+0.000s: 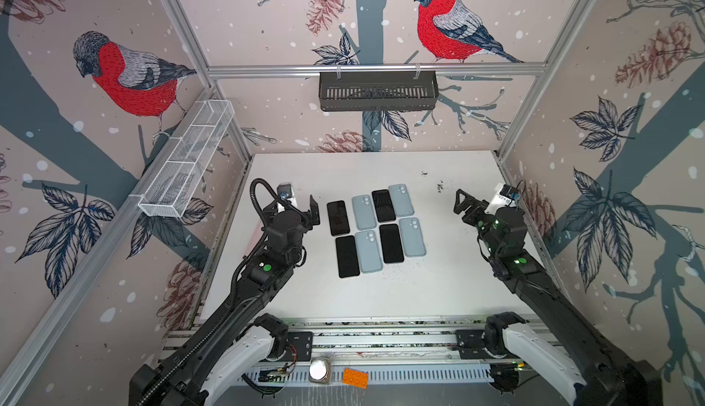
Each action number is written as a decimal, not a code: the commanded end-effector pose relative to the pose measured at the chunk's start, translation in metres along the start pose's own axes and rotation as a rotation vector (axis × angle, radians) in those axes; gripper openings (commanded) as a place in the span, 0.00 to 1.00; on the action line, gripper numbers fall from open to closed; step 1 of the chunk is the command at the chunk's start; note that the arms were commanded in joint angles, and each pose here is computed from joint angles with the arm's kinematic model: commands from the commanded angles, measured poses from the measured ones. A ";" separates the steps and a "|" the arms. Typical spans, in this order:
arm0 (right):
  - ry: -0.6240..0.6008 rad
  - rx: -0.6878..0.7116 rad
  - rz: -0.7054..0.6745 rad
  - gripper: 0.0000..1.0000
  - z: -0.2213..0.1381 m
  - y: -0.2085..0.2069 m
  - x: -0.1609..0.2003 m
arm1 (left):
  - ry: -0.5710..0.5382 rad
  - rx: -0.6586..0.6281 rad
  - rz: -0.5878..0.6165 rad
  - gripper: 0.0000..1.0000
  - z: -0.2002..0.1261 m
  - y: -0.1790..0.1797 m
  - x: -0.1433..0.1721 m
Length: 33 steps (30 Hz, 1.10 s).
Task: Take the phone out of the phone case
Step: Rotate the phone at the center of the table.
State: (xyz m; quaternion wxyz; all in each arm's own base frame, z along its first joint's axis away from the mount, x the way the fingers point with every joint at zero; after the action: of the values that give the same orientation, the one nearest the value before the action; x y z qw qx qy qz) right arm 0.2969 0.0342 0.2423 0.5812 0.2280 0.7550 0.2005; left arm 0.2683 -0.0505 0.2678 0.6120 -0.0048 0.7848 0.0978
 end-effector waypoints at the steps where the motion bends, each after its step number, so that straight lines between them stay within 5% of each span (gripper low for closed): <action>1: 0.111 0.054 -0.081 1.00 0.014 -0.020 0.006 | 0.068 -0.015 -0.106 0.99 0.013 0.007 0.015; 4: 0.240 0.066 -0.077 1.00 0.026 -0.033 0.019 | 0.202 0.097 -0.104 0.99 0.031 -0.009 0.037; 10: 0.358 0.090 -0.077 0.99 0.040 -0.045 0.042 | 0.506 0.124 -0.066 0.95 0.062 -0.027 0.087; 17: 0.382 0.068 -0.073 0.99 0.043 -0.042 0.045 | 0.666 0.209 -0.094 0.29 0.085 -0.055 0.119; 20: 0.382 0.051 -0.072 0.99 0.043 -0.038 0.044 | 0.736 0.212 -0.088 0.12 0.095 -0.063 0.136; 33: 0.392 0.005 -0.079 1.00 0.039 -0.028 0.049 | 0.796 0.290 -0.138 0.04 0.118 -0.093 0.165</action>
State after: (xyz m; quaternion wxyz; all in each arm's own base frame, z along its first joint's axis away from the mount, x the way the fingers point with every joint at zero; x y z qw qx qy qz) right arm 0.3208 0.0384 0.1756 0.4248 0.1640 0.8650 0.2110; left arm 0.3434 -0.0957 0.0663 0.2488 -0.0031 0.9678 -0.0387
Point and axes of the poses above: each gripper's point midway between its finger pads, its own z axis out along the fingers, its own y axis along the line the jaws close on, x = y × z, the point moved 5 cm from there along -z, back along the fingers, and after that the axes turned 9 degrees about z, right-handed, at the moved point
